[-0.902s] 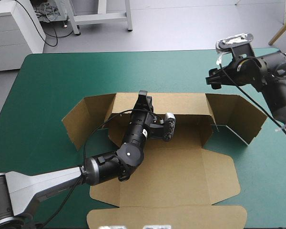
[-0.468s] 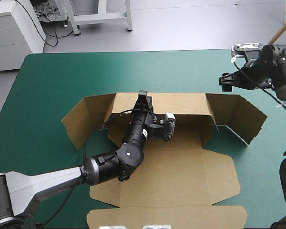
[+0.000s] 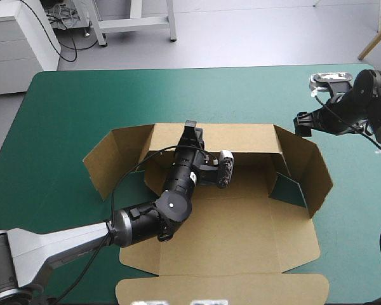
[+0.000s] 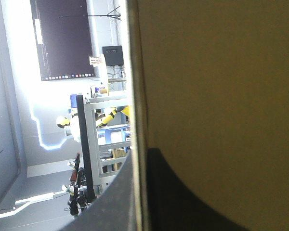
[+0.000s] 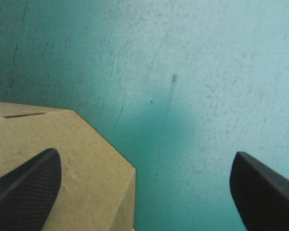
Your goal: Fold the box
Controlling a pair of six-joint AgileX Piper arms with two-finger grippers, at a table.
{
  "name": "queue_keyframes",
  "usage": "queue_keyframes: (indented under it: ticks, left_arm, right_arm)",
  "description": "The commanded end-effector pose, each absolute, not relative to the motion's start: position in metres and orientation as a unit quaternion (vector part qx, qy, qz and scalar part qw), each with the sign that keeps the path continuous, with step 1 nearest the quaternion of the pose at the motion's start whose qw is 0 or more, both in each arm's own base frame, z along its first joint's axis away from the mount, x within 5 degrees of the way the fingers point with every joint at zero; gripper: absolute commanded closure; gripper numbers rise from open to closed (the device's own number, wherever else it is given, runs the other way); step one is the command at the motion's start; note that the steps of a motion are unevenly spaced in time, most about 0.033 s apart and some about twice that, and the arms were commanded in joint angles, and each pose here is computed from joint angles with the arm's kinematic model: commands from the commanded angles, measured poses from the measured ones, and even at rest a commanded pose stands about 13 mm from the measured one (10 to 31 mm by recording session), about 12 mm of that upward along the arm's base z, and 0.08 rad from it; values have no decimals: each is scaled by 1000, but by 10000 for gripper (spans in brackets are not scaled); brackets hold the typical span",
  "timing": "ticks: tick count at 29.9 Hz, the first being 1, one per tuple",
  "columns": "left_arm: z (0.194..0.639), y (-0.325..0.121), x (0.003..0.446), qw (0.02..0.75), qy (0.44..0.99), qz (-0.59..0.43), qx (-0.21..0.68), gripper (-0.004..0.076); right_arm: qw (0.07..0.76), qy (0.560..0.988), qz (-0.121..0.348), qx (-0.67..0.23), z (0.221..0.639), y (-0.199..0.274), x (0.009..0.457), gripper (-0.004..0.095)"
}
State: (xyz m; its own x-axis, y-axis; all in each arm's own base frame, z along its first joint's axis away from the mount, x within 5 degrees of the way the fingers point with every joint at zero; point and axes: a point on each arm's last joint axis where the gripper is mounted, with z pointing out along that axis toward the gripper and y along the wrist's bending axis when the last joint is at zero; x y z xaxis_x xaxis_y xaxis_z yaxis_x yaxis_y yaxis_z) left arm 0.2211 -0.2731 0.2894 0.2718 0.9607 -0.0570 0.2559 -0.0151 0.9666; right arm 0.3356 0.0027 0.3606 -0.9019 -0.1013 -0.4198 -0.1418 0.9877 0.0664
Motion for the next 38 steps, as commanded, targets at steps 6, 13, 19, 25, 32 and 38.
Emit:
queue_keyframes:
  ticks: [6,13,19,25,32,38]
  left_arm:
    - [313,-270,218,532,470,374,597,734]
    - [313,-270,218,532,471,375,596,734]
    - [312,-270,219,531,472,375,596,734]
    - [312,-270,219,530,475,374,595,734]
    - [311,-269,219,528,481,370,594,734]
    - [311,-269,219,528,481,370,594,734]
  right_arm:
    - [248,966,47,-61,381,2,305,35]
    - [238,967,70,-57,374,7,285,34]
    - [254,962,79,-53,365,9,258,34]
    - [289,950,107,-54,348,15,226,34]
    - [344,918,177,-90,325,36,211,34]
    - [382,898,170,-138,315,61,212,34]
